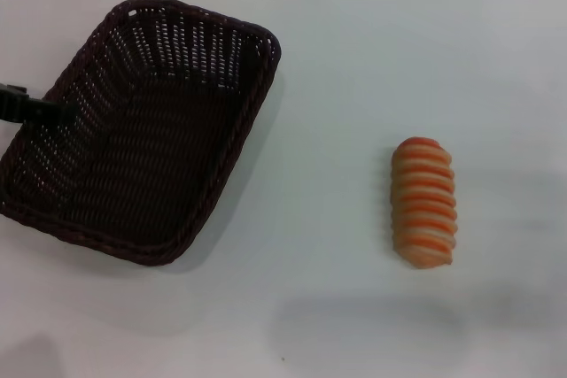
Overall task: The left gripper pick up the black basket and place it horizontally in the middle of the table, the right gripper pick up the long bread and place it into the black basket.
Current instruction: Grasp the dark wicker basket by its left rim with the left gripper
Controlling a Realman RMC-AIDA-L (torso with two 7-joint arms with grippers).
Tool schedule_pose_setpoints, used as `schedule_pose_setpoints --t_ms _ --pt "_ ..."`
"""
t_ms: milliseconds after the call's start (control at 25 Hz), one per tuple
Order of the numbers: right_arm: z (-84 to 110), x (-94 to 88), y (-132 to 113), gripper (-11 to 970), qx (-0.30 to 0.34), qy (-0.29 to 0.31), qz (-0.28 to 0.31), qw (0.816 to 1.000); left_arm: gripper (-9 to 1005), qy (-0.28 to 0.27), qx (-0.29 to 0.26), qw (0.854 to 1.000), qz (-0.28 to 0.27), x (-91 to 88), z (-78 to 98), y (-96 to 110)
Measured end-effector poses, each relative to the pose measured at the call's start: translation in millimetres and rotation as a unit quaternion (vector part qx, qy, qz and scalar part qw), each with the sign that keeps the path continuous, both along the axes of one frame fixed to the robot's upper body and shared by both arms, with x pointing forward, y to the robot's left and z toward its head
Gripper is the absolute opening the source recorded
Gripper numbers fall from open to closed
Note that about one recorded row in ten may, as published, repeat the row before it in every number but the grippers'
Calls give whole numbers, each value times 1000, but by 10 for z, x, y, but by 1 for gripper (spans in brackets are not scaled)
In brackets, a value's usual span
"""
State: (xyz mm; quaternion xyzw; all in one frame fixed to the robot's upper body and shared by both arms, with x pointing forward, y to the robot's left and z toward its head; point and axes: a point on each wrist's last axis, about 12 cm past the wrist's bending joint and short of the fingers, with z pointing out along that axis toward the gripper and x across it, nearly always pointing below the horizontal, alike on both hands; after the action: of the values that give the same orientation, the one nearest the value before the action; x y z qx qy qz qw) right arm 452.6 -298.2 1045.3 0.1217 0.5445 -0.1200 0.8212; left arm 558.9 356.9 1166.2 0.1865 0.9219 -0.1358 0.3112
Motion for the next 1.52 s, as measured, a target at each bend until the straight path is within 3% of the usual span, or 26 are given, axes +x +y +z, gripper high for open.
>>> schedule_pose_setpoints --t_ms 280,320,520,760,1240,1440,1520 --pt "8 22 2 715 -1 -1 2 1000 866 5 0 1000 0 10 -47 -13" --pt "10 25 1 715 -1 -1 3 1000 866 19 11 1000 -2 40 -159 -44" --pt "13 33 2 714 -1 -1 4 1000 856 27 19 999 -7 72 -227 -87" --pt "13 37 -1 714 -2 -1 4 1000 843 21 22 1000 4 95 -225 -74" --pt "13 20 -8 714 -2 -3 1 1000 618 25 29 999 0 108 -226 -110" --pt "16 23 -5 714 -2 -3 1 1000 431 28 29 999 -2 97 -228 -109" --pt "16 24 -5 714 -2 -3 2 1000 402 29 29 999 -3 89 -231 -100"
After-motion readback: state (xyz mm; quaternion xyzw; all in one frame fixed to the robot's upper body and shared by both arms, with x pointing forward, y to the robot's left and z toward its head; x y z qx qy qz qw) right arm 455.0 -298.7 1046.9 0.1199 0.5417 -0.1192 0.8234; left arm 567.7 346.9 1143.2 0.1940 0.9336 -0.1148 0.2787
